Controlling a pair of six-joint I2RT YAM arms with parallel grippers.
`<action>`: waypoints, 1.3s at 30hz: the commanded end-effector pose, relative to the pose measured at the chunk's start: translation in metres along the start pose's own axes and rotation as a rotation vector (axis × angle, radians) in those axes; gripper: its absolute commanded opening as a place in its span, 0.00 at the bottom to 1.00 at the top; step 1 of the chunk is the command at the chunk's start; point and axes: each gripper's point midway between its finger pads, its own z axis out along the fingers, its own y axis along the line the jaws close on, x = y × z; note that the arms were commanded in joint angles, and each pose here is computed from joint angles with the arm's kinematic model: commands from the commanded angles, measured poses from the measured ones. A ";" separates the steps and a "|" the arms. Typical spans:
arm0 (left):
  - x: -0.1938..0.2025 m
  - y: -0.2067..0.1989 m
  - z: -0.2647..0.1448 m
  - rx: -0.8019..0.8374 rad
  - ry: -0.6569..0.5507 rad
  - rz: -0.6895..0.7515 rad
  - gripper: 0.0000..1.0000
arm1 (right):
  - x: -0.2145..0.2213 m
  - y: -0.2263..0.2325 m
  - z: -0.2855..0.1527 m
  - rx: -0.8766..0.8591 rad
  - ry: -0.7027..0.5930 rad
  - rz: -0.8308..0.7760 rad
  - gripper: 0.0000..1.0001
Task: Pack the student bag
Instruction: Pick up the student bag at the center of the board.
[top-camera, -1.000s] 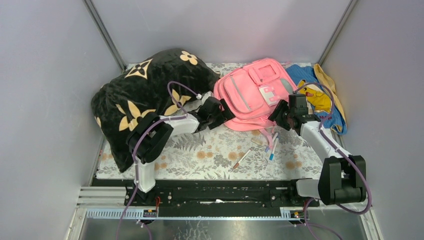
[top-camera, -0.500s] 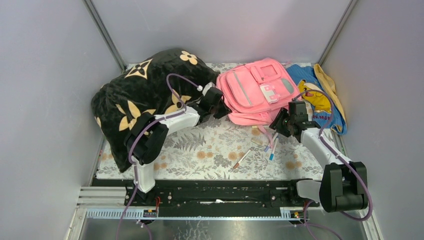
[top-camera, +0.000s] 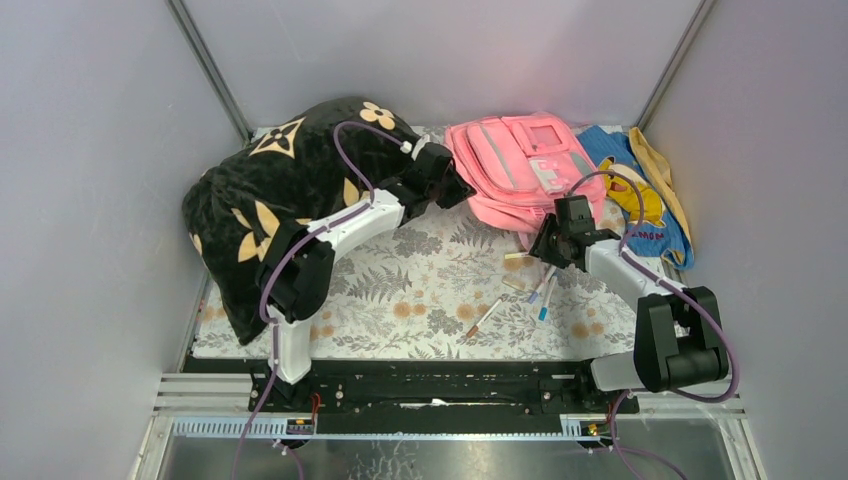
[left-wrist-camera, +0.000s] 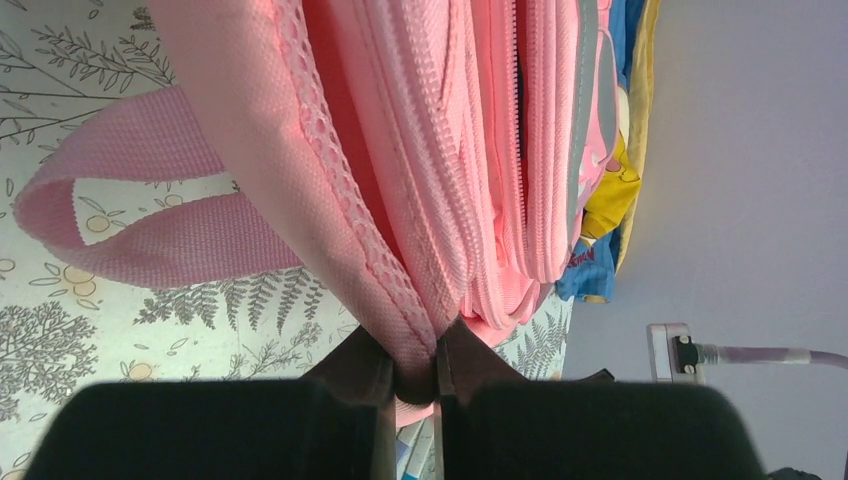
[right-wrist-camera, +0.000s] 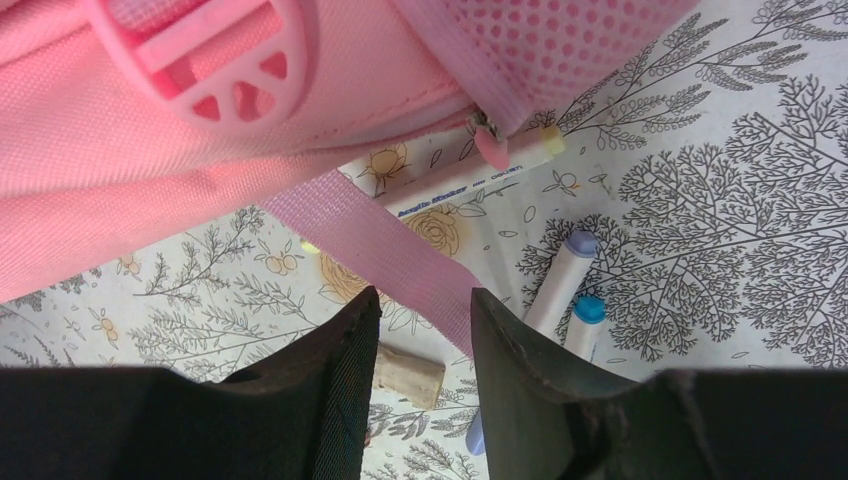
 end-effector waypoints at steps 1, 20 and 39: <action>-0.047 -0.069 -0.013 0.201 -0.114 -0.020 0.00 | -0.027 0.006 0.000 0.029 -0.095 0.010 0.45; -0.061 -0.071 -0.011 0.232 -0.057 0.046 0.00 | -0.065 0.001 0.029 0.151 -0.180 0.097 0.45; -0.055 -0.054 0.000 0.207 -0.030 0.035 0.00 | 0.047 -0.006 0.036 0.098 0.156 -0.035 0.33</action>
